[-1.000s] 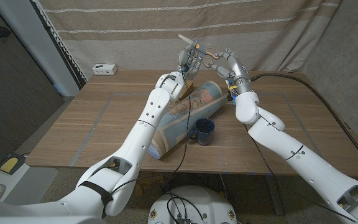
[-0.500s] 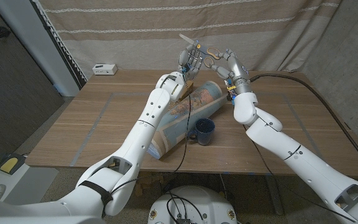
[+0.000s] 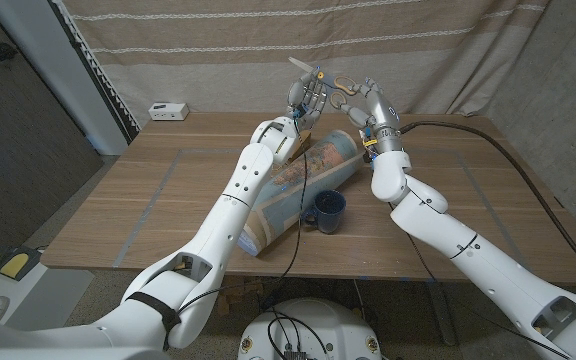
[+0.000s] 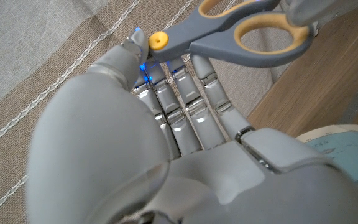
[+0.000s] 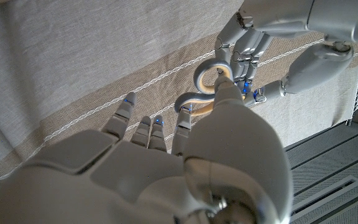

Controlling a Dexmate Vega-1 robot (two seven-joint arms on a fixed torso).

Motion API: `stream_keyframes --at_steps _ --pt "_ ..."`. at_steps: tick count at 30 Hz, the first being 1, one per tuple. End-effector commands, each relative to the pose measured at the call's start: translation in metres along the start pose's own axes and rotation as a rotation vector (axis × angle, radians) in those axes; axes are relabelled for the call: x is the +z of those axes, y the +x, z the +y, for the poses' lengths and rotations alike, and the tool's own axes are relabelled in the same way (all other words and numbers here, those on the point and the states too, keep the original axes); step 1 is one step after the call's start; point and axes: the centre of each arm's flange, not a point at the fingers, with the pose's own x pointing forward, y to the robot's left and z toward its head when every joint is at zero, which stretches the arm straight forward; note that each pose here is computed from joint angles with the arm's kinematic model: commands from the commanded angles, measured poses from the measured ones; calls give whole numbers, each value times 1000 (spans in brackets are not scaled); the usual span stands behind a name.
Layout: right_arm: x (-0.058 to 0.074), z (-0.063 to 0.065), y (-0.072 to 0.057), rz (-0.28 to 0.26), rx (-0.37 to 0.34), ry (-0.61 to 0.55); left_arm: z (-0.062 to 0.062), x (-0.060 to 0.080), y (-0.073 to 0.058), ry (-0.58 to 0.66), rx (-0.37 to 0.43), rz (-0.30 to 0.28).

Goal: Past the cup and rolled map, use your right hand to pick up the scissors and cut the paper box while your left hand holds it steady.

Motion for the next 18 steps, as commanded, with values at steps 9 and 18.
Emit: stream_keyframes --at_steps 9,18 --pt "2 9 3 5 -50 -53 0 -3 2 3 -15 24" --pt "3 10 5 14 -51 -78 0 -3 3 15 -24 33"
